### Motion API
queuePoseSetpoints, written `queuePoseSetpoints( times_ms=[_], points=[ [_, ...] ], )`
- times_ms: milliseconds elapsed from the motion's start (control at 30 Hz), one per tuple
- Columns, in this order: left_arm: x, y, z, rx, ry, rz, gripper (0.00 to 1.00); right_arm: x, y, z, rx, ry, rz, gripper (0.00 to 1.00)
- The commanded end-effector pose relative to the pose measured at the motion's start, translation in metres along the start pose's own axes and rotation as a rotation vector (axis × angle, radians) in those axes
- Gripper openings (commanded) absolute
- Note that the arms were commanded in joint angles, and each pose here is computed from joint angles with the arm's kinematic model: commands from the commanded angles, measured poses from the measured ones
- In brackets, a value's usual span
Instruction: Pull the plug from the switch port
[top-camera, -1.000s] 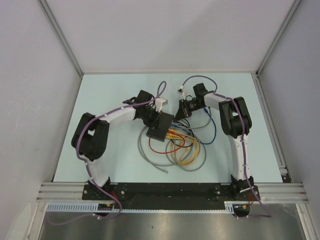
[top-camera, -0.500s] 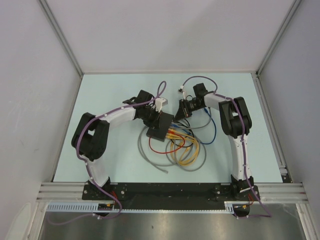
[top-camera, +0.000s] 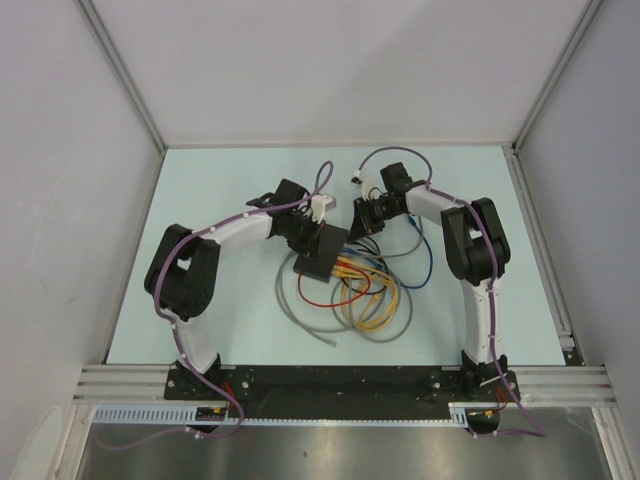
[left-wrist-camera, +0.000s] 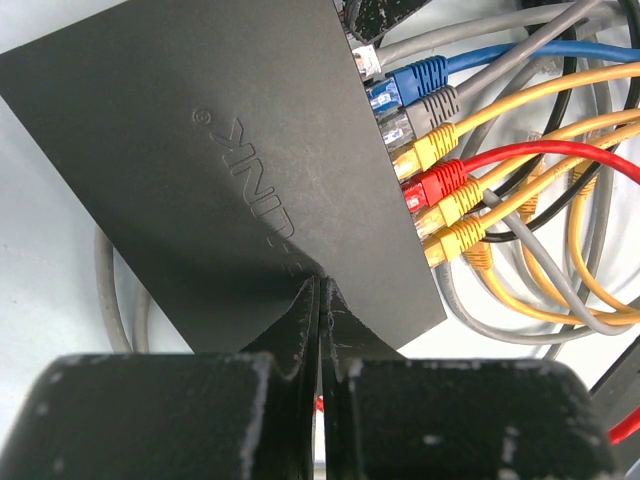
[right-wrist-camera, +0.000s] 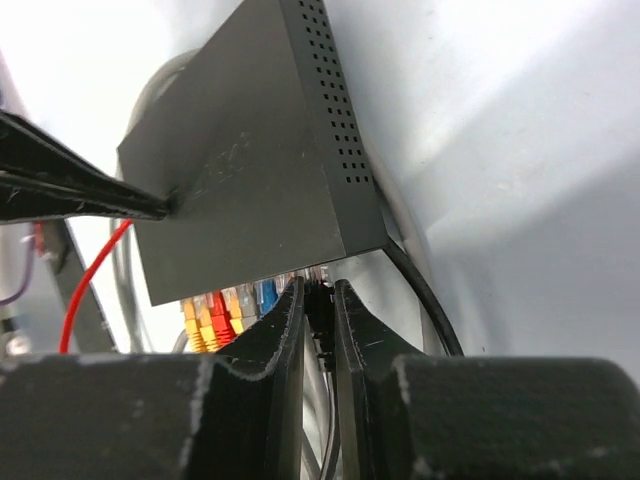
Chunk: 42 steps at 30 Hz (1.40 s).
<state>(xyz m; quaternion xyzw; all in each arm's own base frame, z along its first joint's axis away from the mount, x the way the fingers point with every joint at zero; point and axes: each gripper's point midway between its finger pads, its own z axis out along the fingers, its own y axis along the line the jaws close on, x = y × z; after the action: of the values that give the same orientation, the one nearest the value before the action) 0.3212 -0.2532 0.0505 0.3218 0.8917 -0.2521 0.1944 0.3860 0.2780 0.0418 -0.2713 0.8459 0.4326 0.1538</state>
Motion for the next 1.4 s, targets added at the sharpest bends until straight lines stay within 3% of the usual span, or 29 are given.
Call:
queuePoseSetpoints(
  times_ms=[0,67,167,367,500,600,733,800,833,933,1000,1033,1133,1233,1367],
  points=[
    [0.041,0.015,0.019,-0.052,0.139,-0.026,0.00,-0.029,-0.012,-0.027,0.241,-0.065,-0.107,0.00],
    [0.040,0.015,0.018,-0.054,0.136,-0.025,0.00,-0.035,-0.023,-0.035,0.422,-0.055,-0.170,0.00],
    [0.038,0.014,0.018,-0.053,0.130,-0.023,0.00,-0.033,-0.017,-0.045,0.481,-0.041,-0.183,0.00],
    [0.037,0.014,0.018,-0.050,0.127,-0.025,0.00,-0.016,0.026,-0.043,0.248,-0.038,-0.207,0.00],
    [0.036,0.014,0.018,-0.050,0.127,-0.025,0.00,-0.017,0.051,-0.054,0.005,-0.085,-0.161,0.00],
    [0.032,0.012,0.015,-0.052,0.115,-0.020,0.00,-0.039,0.055,-0.074,-0.029,-0.172,-0.161,0.00],
    [0.022,0.008,0.008,-0.045,0.084,-0.009,0.00,-0.058,0.042,-0.094,0.077,-0.208,-0.212,0.02],
    [0.017,0.007,0.005,-0.046,0.073,-0.006,0.00,-0.060,0.033,-0.101,0.149,-0.200,-0.220,0.18],
    [0.015,0.006,0.003,-0.044,0.070,-0.003,0.00,-0.061,0.033,-0.103,0.168,-0.199,-0.240,0.31],
    [0.006,0.002,-0.007,-0.047,0.045,0.000,0.02,-0.050,0.036,-0.098,0.175,-0.150,-0.261,0.48],
    [-0.001,-0.001,-0.016,-0.055,0.017,0.009,0.11,-0.037,0.034,-0.090,0.198,-0.093,-0.250,0.53],
    [-0.002,-0.002,-0.020,-0.057,0.009,0.012,0.29,-0.031,0.038,-0.082,0.199,-0.064,-0.263,0.55],
    [-0.004,-0.001,-0.032,-0.092,-0.010,0.023,0.55,-0.017,0.032,-0.066,0.225,-0.009,-0.257,0.57],
    [-0.001,0.003,-0.041,-0.132,-0.022,0.036,0.64,-0.013,0.027,-0.055,0.218,0.006,-0.237,0.55],
    [0.003,0.005,-0.051,-0.158,-0.038,0.058,0.67,-0.007,0.015,-0.039,0.246,0.039,-0.261,0.53]
  ],
)
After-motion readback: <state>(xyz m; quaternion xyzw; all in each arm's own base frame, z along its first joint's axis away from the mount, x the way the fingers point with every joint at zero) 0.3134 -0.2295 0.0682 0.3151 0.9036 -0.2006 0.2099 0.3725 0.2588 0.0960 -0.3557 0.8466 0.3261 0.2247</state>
